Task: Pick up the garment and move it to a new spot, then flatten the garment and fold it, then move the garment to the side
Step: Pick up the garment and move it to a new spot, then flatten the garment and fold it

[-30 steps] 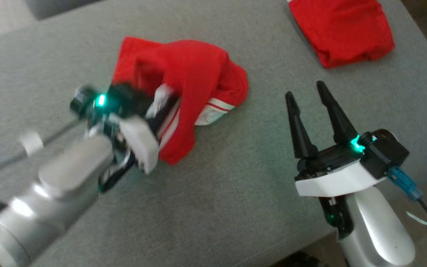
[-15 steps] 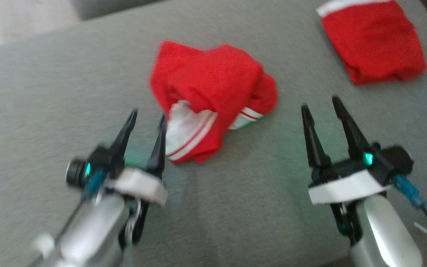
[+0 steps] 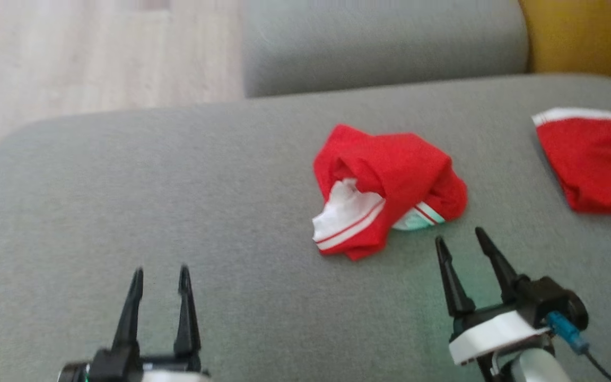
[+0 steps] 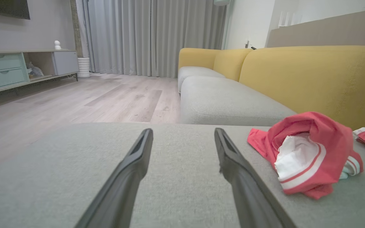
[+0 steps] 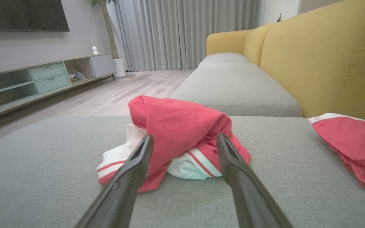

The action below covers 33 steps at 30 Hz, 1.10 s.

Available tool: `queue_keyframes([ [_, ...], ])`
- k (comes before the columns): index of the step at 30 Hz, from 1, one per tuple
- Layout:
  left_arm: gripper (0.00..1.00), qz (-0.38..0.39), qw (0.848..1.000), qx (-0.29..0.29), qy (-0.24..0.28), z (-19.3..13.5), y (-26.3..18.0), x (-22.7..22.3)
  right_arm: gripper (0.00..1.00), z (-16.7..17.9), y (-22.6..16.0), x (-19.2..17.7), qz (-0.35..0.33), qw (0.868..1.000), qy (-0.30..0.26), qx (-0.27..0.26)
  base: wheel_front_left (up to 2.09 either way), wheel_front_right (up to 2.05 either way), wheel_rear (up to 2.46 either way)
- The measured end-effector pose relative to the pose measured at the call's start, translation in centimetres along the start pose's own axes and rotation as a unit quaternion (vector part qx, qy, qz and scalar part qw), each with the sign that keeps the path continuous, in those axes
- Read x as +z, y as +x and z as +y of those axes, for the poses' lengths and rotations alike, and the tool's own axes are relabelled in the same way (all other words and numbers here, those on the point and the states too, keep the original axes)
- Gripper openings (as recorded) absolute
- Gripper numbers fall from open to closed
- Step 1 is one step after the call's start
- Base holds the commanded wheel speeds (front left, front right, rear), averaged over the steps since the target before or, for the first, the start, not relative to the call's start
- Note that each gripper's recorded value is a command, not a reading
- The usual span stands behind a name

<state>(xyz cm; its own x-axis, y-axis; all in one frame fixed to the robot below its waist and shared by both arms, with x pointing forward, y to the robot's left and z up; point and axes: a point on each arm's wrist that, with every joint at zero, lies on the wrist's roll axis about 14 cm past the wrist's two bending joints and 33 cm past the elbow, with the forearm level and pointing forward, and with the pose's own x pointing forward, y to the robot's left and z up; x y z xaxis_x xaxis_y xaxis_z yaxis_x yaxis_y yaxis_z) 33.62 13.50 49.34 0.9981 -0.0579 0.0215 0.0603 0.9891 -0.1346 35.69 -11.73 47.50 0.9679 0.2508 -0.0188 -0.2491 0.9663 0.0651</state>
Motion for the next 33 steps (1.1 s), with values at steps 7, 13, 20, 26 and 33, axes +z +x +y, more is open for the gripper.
queue_keyframes([
  [7,1.0,-0.009,1.0,0.014,0.01,1.3,-2.7,0.2,1.0,1.7,-0.6,0.1,-0.002,1.0,-0.003,0.023,0.0,0.0,0.0],
  [13,1.0,-0.012,1.0,0.015,0.016,1.5,-2.6,0.4,1.0,1.7,-0.6,0.1,-0.003,1.0,-0.003,0.022,0.0,0.0,0.0],
  [20,1.0,-0.008,1.0,0.011,0.017,1.5,-2.7,0.1,1.0,1.6,-0.6,0.1,-0.003,1.0,-0.002,0.022,0.0,0.0,0.0],
  [26,1.0,-0.001,1.0,0.011,0.016,1.5,-2.7,-0.3,1.0,1.6,-0.6,0.2,-0.003,1.0,-0.001,0.021,0.0,0.0,0.0],
  [33,1.0,0.005,1.0,0.005,0.012,1.1,-2.5,-0.7,1.0,1.2,-0.8,0.0,-0.001,1.0,0.004,0.014,0.0,0.0,0.0],
])
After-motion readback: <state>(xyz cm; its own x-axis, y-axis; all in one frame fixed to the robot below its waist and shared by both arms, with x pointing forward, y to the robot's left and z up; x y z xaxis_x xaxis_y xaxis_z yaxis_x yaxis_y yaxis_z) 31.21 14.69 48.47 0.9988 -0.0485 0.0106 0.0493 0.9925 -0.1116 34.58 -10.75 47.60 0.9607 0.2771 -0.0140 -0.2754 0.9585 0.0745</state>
